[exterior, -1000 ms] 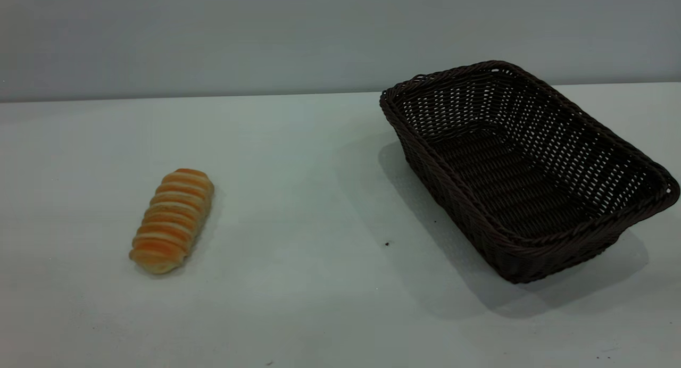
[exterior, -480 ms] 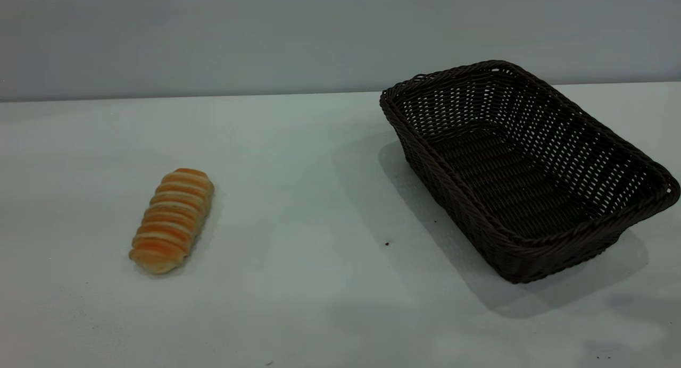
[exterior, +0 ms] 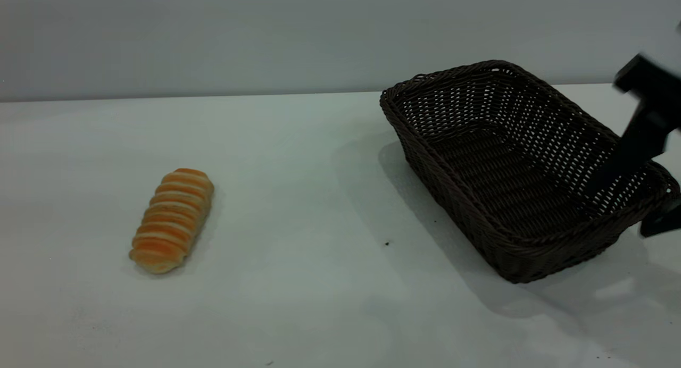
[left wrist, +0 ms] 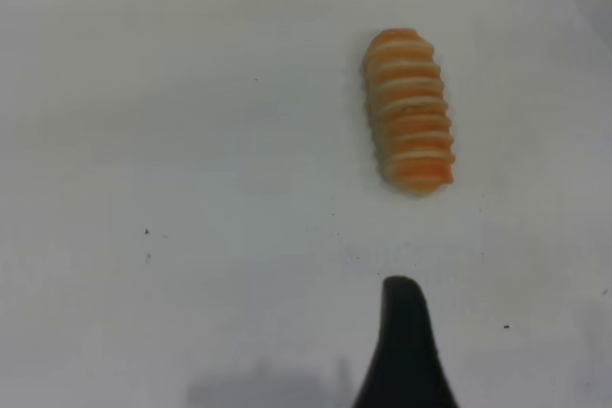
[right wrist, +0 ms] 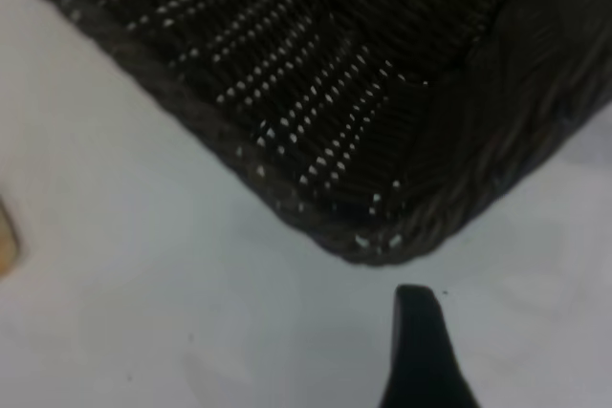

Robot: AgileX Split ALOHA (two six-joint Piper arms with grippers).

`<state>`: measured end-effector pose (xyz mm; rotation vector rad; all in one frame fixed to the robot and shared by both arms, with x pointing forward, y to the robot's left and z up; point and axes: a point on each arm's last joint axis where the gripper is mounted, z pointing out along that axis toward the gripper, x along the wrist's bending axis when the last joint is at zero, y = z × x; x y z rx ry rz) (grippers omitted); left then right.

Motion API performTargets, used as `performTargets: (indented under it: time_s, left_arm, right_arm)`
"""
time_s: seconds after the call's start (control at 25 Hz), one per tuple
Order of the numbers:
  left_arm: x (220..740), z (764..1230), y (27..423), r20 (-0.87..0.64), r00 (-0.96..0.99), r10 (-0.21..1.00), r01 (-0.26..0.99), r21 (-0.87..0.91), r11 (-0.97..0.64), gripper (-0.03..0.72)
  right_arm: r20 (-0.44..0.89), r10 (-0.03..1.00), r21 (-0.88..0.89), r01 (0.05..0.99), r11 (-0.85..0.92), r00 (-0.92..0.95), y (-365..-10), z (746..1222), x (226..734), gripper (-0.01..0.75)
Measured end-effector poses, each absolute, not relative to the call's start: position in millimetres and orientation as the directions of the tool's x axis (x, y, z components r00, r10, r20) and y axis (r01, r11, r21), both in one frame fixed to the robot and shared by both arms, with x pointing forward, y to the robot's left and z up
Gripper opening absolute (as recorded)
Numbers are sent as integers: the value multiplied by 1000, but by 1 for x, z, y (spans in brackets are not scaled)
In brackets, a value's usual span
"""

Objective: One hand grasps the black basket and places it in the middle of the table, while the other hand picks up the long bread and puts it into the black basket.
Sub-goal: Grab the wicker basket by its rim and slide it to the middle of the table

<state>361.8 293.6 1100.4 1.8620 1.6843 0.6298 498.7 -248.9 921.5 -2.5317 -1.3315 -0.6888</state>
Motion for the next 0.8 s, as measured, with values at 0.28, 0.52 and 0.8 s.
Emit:
performTargets:
  time_s: [0.28,0.52,0.8]
  left_arm:
    - [362,1100,293,-19,107,994,739,671,-67,581]
    - [362,1100,293,-19,107,994,738,671,-67,581]
    - [362,1100,293,-19,107,994,738,672,-66,581]
  right_arm:
    - [452,638,-27,724,-689,624,-251,884,512,512]
    - [434,579,-31,653,-757,691,-254,863,530,512]
    - [395,487,-63,551,-832,779,-257,837,541,286]
